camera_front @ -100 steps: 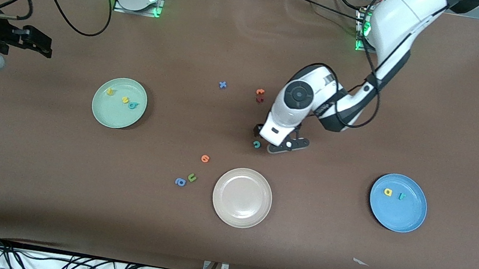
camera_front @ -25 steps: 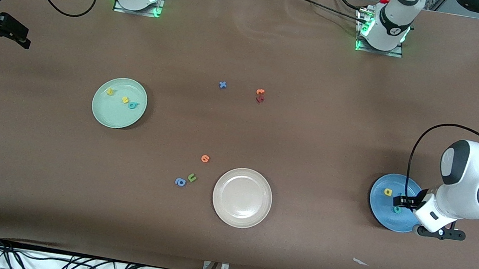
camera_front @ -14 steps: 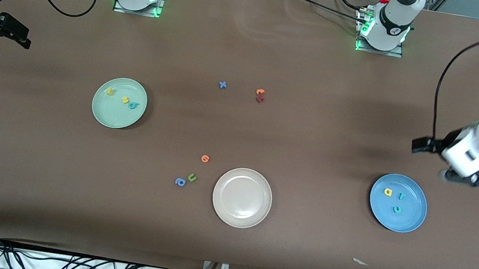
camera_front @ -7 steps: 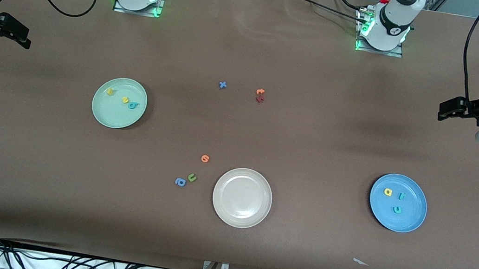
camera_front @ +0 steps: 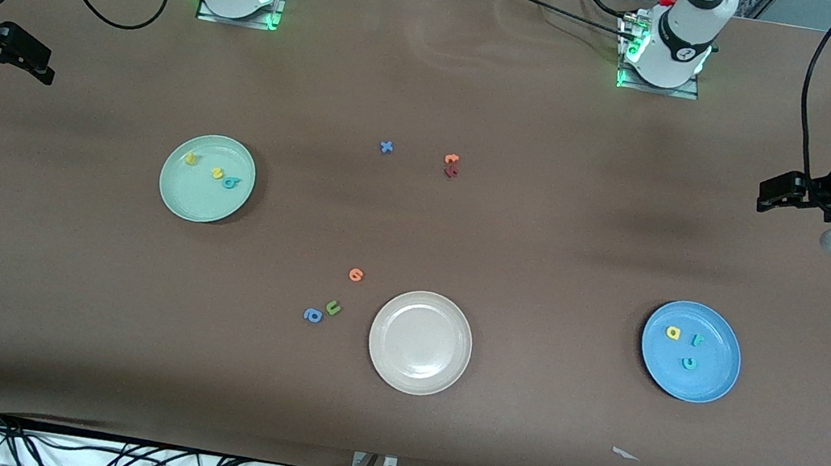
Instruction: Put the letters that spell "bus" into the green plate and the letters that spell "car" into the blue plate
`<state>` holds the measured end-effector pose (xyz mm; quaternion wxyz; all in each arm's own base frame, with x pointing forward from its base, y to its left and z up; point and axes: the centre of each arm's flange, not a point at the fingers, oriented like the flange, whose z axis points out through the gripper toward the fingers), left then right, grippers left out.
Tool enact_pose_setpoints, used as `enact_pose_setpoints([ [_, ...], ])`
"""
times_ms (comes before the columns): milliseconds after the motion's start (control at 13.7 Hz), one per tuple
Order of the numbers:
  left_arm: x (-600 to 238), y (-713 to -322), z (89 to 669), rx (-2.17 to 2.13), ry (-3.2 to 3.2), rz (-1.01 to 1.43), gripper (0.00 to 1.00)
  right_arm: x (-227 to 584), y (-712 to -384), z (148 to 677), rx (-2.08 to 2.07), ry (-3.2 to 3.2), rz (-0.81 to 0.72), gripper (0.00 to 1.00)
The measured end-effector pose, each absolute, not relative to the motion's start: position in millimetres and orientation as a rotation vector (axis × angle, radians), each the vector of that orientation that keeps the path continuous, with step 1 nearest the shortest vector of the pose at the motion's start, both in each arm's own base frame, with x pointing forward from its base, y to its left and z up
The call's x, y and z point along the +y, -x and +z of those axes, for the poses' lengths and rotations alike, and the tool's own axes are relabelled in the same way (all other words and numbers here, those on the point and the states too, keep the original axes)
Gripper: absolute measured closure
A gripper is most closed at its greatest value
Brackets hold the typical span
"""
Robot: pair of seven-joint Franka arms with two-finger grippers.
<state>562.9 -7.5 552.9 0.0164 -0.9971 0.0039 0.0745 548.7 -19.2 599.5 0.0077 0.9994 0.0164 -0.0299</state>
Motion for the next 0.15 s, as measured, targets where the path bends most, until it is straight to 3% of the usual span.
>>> enact_pose_setpoints([
  [146,-9.9,-564.2,549.4,0.019,3.099,0.241,0.00,-19.2,-548.7,599.5,0.051,-3.124,-0.094,0.00],
])
